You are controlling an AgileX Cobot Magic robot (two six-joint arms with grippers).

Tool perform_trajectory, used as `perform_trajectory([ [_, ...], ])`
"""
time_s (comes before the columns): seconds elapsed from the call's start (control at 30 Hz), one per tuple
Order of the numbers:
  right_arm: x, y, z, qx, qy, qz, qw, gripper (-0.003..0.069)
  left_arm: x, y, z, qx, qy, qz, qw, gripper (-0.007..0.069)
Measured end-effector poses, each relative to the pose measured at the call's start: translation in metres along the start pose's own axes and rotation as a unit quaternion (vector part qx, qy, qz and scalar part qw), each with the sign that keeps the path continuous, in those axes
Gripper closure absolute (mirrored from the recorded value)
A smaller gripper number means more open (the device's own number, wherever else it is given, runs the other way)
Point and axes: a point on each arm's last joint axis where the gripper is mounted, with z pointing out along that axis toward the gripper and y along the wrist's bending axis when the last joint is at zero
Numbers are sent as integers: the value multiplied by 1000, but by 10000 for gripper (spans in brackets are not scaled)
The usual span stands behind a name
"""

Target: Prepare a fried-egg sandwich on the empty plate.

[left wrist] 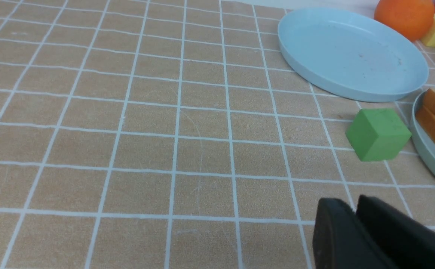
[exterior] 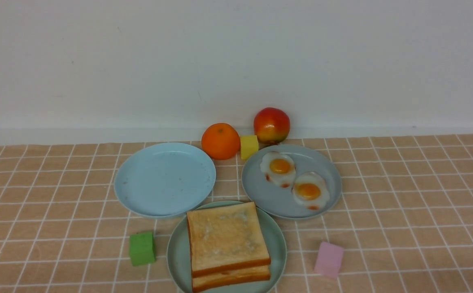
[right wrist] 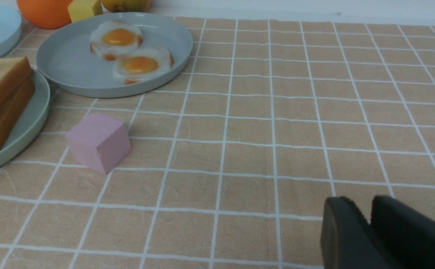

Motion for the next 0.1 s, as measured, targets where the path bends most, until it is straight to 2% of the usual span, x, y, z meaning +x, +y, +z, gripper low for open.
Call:
perform_trajectory([
  [0.1, 0, 0, 0, 0, 0, 0, 1000, 522, 0, 0, 0, 0, 0, 0, 1000, 533],
])
